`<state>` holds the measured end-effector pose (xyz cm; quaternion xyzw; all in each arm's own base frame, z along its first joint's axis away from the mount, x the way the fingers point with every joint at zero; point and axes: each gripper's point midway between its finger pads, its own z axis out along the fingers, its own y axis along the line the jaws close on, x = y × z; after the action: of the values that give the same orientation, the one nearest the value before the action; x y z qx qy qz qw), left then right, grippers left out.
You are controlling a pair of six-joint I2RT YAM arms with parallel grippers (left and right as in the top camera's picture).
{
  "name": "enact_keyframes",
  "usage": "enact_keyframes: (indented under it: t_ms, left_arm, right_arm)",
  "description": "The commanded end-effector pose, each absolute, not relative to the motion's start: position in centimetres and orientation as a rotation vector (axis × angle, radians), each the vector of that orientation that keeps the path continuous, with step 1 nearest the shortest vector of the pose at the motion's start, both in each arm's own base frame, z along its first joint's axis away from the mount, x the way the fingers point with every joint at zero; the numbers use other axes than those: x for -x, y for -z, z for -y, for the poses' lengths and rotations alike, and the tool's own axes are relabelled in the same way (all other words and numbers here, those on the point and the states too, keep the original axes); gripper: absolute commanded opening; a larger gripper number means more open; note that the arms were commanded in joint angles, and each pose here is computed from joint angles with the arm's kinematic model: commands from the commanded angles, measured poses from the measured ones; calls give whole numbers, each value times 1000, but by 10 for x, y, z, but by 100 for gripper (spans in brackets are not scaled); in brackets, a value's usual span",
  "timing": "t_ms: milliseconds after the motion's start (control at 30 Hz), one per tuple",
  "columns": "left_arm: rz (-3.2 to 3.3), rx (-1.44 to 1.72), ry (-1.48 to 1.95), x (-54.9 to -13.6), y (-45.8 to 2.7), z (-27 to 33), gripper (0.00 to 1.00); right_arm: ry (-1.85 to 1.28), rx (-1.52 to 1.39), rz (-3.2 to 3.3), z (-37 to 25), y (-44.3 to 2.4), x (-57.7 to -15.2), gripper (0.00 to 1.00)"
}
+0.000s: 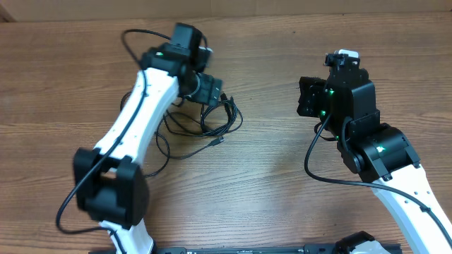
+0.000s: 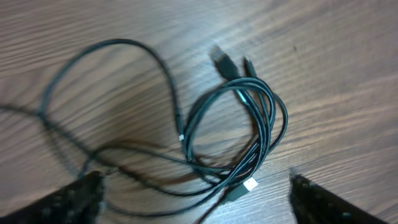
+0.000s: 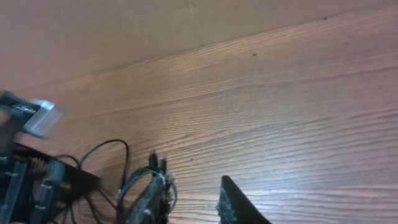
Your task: Untangle cables
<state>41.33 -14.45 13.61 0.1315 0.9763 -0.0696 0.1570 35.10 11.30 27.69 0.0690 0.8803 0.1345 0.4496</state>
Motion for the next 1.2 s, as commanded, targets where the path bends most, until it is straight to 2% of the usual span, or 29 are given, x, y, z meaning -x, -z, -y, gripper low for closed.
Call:
enact_keyframes:
  t_ms: [0,100,133,200,433,500,700,1067,1167]
  left_arm:
    - [-2775,-676,218,-415,-104,165,98]
    - [-2757,-741,209,-423,-89,168,94]
    - [-2733,-801,199,-429,-81,170,77]
    - [-2708,-877,188,-433,-72,172,70]
    - [-2669,-1124,159,-432,-41,171,83]
    - [-2670,-1158,158,-432,-31,172,83]
    - [-2683,-1190,170,-430,-18,172,71]
    - [-2646,-1334,297,-419,5,185,67]
    - [-2665,-1340,303,-417,13,184,45]
  right_arm:
    - [-343,-175,-2147,-112,-289,-352,28]
    - [-343,-175,-2149,-112,-289,-352,29]
    - [-343,-175,-2150,-112,-289,-352,30]
    - [-343,-175,-2150,-112,-289,-352,31]
    - [-342,-175,-2151,-112,-289,-352,33]
    - [-342,-175,-2151,-112,-289,-352,33]
    - [-341,-175,-2155,-112,-288,-352,33]
    - [-334,-175,-2170,-111,-285,-350,34]
    - [-334,-175,-2170,-111,-285,-350,33]
